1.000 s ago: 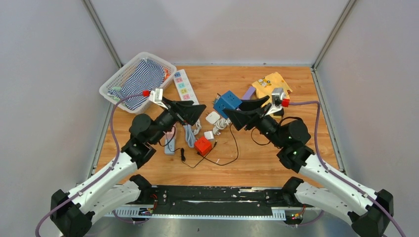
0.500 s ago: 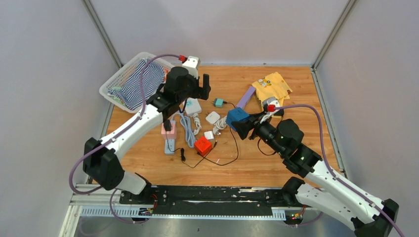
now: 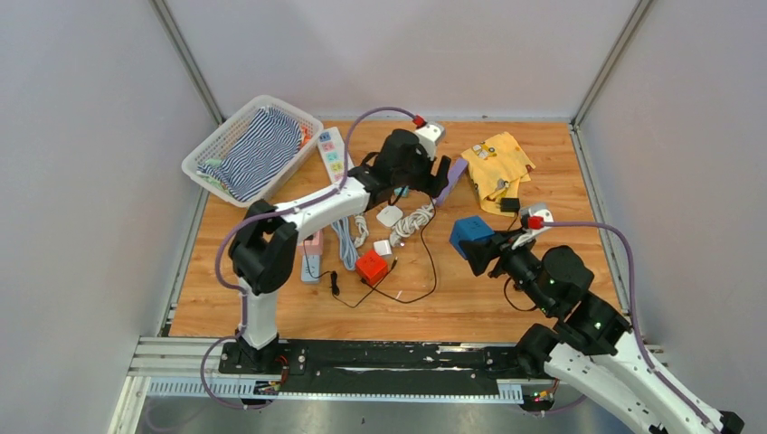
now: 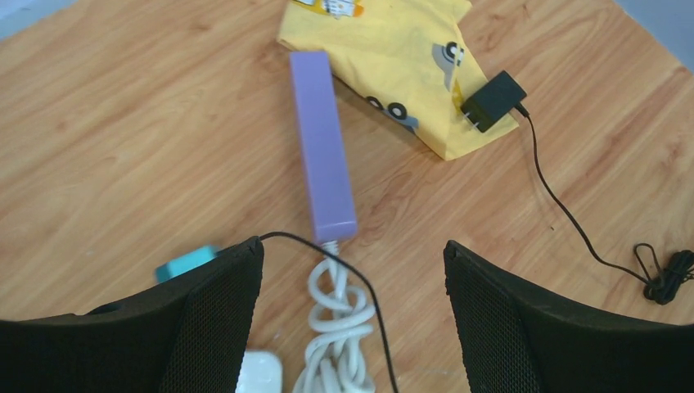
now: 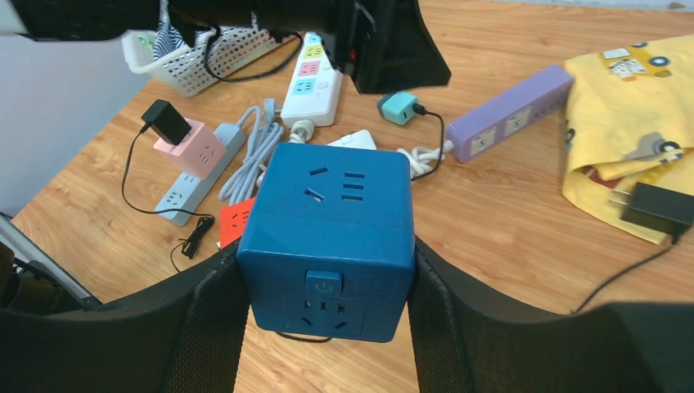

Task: Insert the plug
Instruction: Move the socket to the center of the board.

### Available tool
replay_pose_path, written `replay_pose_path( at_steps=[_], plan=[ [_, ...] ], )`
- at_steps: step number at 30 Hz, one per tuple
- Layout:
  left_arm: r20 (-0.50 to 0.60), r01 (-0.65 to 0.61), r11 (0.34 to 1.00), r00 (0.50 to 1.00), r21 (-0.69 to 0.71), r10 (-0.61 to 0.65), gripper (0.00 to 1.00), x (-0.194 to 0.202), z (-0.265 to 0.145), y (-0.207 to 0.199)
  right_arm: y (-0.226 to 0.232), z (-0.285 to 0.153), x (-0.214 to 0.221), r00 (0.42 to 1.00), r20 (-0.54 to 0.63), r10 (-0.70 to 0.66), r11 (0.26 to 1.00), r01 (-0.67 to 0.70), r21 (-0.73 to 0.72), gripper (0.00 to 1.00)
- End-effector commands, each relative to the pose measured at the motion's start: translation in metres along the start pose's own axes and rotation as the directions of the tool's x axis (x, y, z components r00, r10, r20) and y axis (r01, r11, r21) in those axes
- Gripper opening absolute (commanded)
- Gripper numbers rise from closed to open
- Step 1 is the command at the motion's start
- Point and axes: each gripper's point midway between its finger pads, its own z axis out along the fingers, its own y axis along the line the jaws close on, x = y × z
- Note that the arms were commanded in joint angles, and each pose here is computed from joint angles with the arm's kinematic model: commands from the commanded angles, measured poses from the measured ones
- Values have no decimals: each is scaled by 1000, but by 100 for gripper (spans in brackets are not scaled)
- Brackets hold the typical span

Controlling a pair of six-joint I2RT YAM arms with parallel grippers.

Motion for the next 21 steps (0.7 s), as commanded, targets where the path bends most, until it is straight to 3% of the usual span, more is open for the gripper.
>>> replay_pose_path(
  at_steps=[1,11,16,21],
  plan=[
    [-5,-41,994,999,101,41,82,7,31,-34,-25,-18,6,1000,-1,2,994,-2,110,17],
    [-78,-3,997,997,79,9,78,48,80,-34,-32,-40,-4,999,48,5,992,-11,125,17],
    [-71,-38,999,997,-7,37,84,50,88,-16,-35,-47,-7,998,65,-3,991,-5,130,17],
    [-64,-43,999,997,-12,42,82,49,101,-12,-38,-51,-11,997,82,-11,990,-1,140,17]
  ],
)
